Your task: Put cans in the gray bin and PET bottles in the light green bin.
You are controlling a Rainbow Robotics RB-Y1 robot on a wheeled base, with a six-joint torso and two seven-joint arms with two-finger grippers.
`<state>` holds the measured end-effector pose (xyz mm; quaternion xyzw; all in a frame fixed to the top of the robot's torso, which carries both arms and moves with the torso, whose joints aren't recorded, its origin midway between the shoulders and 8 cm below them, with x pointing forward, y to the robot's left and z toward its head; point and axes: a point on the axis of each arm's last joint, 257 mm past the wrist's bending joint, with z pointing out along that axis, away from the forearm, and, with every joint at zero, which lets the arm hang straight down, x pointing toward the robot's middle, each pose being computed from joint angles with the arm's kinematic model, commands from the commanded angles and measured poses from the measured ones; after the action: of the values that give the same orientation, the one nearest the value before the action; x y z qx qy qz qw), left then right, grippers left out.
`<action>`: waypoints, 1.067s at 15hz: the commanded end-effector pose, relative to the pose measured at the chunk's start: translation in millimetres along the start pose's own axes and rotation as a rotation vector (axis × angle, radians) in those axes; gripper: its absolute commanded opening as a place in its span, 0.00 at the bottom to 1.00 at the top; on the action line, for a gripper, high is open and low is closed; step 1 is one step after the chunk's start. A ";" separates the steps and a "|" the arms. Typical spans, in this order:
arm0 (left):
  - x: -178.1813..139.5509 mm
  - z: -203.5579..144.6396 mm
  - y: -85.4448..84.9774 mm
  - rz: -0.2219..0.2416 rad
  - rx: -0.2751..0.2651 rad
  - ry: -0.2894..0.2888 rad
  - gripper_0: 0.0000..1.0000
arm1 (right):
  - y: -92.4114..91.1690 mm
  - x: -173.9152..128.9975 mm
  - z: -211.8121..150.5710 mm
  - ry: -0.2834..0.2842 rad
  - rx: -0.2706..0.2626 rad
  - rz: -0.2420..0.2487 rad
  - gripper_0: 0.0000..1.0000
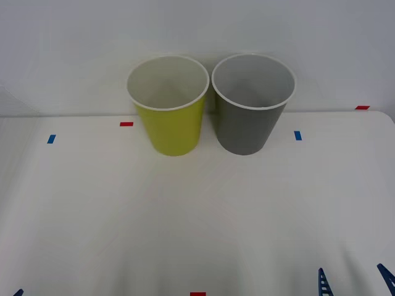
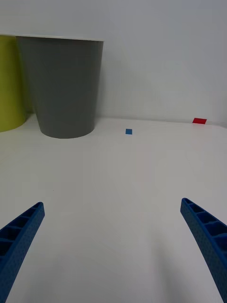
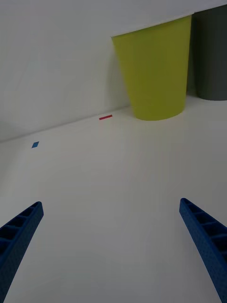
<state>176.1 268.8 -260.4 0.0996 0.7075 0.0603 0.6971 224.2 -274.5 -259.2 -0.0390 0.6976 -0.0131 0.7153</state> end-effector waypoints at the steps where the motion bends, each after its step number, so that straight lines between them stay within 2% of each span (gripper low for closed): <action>1: 0.0 0.0 0.0 0.000 0.000 0.000 1.00 | 0.0 0.0 0.0 0.000 0.000 0.000 1.00; 16: 0.0 0.0 0.0 0.000 0.000 0.000 1.00 | 0.0 0.0 0.0 0.000 0.000 0.000 1.00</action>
<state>176.1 268.8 -260.4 0.0996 0.7075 0.0603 0.6971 224.2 -274.5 -259.2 -0.0390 0.6976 -0.0131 0.7153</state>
